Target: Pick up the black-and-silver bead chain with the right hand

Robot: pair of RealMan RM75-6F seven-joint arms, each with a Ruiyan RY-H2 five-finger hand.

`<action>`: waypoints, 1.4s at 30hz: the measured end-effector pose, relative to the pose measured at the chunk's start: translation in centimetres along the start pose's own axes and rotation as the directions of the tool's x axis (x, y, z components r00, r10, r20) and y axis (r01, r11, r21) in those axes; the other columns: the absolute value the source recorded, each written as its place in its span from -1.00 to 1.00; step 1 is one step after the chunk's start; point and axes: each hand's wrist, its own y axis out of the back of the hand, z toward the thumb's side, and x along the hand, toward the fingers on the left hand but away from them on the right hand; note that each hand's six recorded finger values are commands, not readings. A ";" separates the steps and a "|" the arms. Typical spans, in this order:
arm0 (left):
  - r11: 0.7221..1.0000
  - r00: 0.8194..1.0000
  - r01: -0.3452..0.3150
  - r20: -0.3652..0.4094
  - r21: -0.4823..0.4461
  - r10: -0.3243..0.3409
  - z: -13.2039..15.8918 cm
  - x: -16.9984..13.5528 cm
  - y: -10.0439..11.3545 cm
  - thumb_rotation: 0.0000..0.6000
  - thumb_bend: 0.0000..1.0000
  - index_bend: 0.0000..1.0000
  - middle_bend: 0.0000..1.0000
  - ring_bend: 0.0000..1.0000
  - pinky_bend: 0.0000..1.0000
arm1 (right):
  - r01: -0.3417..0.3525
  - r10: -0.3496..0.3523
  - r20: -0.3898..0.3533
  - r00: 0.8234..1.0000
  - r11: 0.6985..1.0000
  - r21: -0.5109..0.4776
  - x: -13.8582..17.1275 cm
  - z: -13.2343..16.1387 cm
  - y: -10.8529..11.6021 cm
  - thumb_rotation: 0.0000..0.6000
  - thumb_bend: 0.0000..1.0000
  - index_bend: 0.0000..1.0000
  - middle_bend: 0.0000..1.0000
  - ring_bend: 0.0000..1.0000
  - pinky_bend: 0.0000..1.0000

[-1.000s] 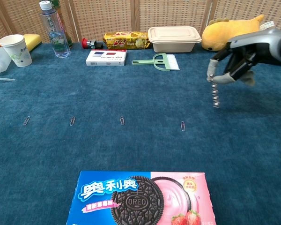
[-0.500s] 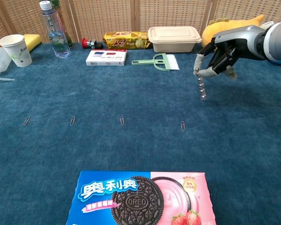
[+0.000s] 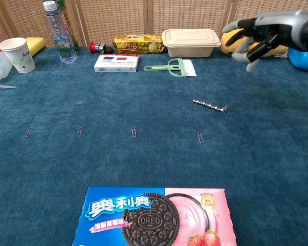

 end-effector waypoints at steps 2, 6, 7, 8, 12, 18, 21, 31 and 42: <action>1.000 1.000 0.003 -0.002 0.002 -0.003 0.0 0.0 -0.1 0.95 -0.47 -0.82 -0.54 -0.76 -0.78 | 0.048 -0.048 -0.005 0.999 0.999 0.001 0.6 -0.4 0.8 1.00 0.02 -1.00 -0.81 -0.85 -0.35; 1.000 1.000 0.020 -0.008 0.000 -0.020 -0.1 -0.1 -0.3 0.95 -0.47 -0.83 -0.57 -0.78 -0.78 | 0.153 -0.153 -0.019 0.988 0.988 0.000 2.3 -1.4 2.2 1.00 0.02 -1.00 -0.82 -0.87 -0.38; 1.000 1.000 0.029 -0.011 0.000 -0.029 -0.2 -0.1 -0.5 0.95 -0.47 -0.83 -0.57 -0.78 -0.78 | 0.180 -0.180 -0.023 0.983 0.984 0.006 2.8 -1.6 2.5 1.00 0.02 -1.00 -0.81 -0.87 -0.38; 0.999 0.999 0.034 -0.013 0.001 -0.034 -0.2 -0.1 -0.6 0.95 -0.47 -0.83 -0.57 -0.78 -0.78 | 0.217 -0.216 -0.028 0.976 0.976 0.021 3.6 -2.0 2.9 1.00 0.02 -1.00 -0.81 -0.86 -0.39; 0.999 0.999 0.034 -0.016 -0.003 -0.034 -0.3 -0.2 -0.7 0.95 -0.47 -0.83 -0.57 -0.78 -0.78 | 0.325 -0.323 -0.039 0.946 0.939 0.111 6.8 -3.7 3.7 1.00 0.02 -0.98 -0.75 -0.84 -0.39; 0.999 0.999 0.038 -0.015 -0.001 -0.038 -0.6 -0.9 -1.2 0.95 -0.47 -0.81 -0.57 -0.78 -0.78 | 0.375 -0.383 -0.021 0.924 0.890 0.259 12.7 -7.0 2.6 1.00 0.02 -0.77 -0.58 -0.75 -0.36; 0.999 0.999 0.032 -0.008 -0.001 -0.032 -0.5 -1.2 -1.3 0.95 -0.47 -0.78 -0.57 -0.76 -0.78 | 0.377 -0.391 -0.019 0.920 0.872 0.311 15.4 -8.0 1.7 1.00 0.02 -0.71 -0.56 -0.71 -0.34; 0.999 0.999 0.039 0.018 -0.013 -0.039 0.2 -3.0 -2.1 0.95 -0.47 -0.74 -0.57 -0.74 -0.78 | 0.323 -0.353 0.034 0.935 0.887 0.329 23.0 -9.6 -1.1 1.00 0.02 -0.71 -0.52 -0.69 -0.34; 0.999 0.999 0.039 0.027 -0.031 -0.039 1.1 -3.0 -1.6 0.96 -0.47 -0.74 -0.57 -0.74 -0.78 | 0.367 -0.399 0.050 0.915 0.880 0.301 24.8 -10.7 -1.0 1.00 0.02 -0.70 -0.52 -0.69 -0.34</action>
